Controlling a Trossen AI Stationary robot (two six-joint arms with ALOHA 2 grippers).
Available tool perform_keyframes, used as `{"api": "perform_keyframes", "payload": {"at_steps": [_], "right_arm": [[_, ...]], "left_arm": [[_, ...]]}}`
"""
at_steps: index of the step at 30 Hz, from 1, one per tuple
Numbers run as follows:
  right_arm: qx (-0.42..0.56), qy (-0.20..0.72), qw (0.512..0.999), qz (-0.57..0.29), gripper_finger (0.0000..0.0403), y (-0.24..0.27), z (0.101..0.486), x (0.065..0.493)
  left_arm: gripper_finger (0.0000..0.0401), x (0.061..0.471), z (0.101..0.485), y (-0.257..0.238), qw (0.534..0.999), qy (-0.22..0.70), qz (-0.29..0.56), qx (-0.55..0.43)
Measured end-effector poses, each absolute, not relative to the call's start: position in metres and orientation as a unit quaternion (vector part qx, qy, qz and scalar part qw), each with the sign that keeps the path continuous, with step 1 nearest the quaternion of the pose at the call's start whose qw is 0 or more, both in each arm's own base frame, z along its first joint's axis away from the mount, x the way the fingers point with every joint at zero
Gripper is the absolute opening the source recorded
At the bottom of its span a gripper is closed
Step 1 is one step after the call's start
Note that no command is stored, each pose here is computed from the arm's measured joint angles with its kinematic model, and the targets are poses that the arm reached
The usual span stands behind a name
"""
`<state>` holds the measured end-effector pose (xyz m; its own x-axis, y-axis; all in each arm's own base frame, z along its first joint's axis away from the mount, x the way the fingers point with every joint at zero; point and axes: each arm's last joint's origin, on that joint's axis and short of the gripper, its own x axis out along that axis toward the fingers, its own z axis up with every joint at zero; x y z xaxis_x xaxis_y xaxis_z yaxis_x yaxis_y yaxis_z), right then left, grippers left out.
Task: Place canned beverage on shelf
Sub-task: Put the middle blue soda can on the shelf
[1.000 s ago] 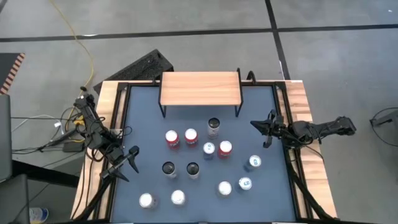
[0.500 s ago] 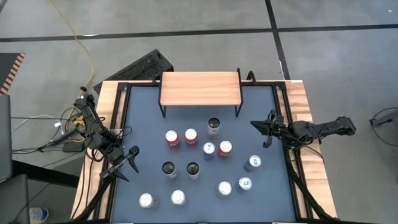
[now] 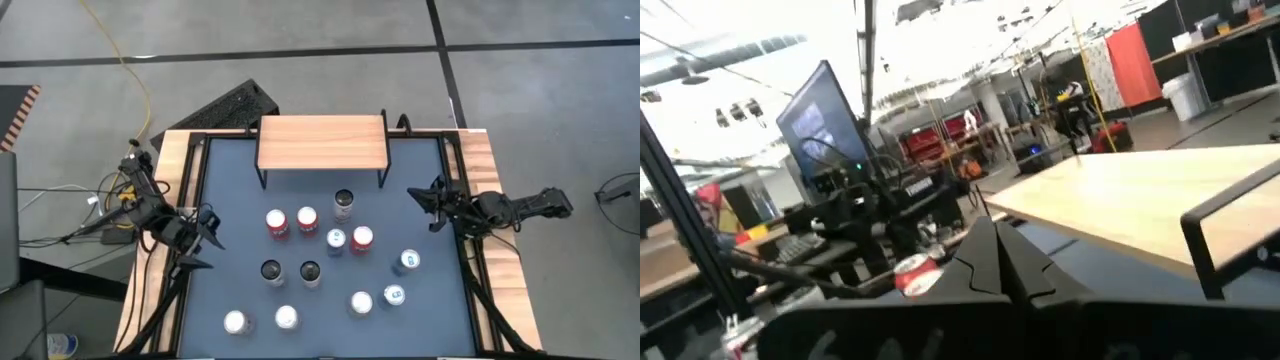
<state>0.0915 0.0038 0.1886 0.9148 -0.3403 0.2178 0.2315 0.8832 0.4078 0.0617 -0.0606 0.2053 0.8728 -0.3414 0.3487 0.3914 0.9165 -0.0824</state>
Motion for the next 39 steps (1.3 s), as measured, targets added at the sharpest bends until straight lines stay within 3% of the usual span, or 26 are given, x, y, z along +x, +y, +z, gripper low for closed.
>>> {"api": "perform_keyframes", "payload": {"at_steps": [6, 10, 15, 18, 21, 25, 28, 34, 37, 39], "right_arm": [[0.149, -0.192, 0.953, -0.179, 0.0000, 0.000, 0.203, 0.087], [0.159, -0.215, 0.945, -0.187, 0.0004, -0.003, 0.224, 0.080], [0.107, -0.171, 0.949, -0.241, 0.0053, -0.005, 0.229, 0.080], [0.075, -0.157, 0.957, -0.230, 0.0099, -0.004, 0.230, 0.082], [0.059, -0.114, 0.982, -0.137, 0.0148, 0.002, 0.228, 0.084], [0.128, -0.094, 0.984, -0.078, 0.0196, 0.008, 0.245, 0.082], [0.119, -0.065, 0.987, -0.085, 0.0209, 0.011, 0.273, 0.083], [0.015, 0.037, 0.990, -0.134, 0.0211, 0.023, 0.332, 0.114], [0.000, 0.130, 0.981, -0.146, 0.0213, 0.029, 0.363, 0.129], [0.030, 0.213, 0.965, -0.151, 0.0217, 0.032, 0.379, 0.134]], "left_arm": [[0.0227, 0.060, 0.211, -0.057, 0.969, -0.198, -0.143, -0.034], [0.0227, 0.056, 0.225, -0.044, 0.966, -0.235, -0.048, -0.101], [0.0227, 0.049, 0.238, -0.031, 0.951, -0.301, 0.020, -0.070], [0.0227, 0.047, 0.241, -0.029, 0.942, -0.328, 0.007, -0.068], [0.0227, 0.049, 0.239, -0.034, 0.942, -0.329, -0.029, -0.069], [0.0227, 0.048, 0.241, -0.033, 0.931, -0.342, -0.054, -0.119], [0.0227, 0.043, 0.252, -0.029, 0.912, -0.363, -0.077, -0.178], [0.0227, 0.038, 0.260, -0.031, 0.889, -0.420, -0.143, -0.111], [0.0227, 0.037, 0.264, -0.031, 0.884, -0.432, -0.151, -0.094], [0.0227, 0.037, 0.268, -0.029, 0.890, -0.411, -0.144, -0.137]]}}
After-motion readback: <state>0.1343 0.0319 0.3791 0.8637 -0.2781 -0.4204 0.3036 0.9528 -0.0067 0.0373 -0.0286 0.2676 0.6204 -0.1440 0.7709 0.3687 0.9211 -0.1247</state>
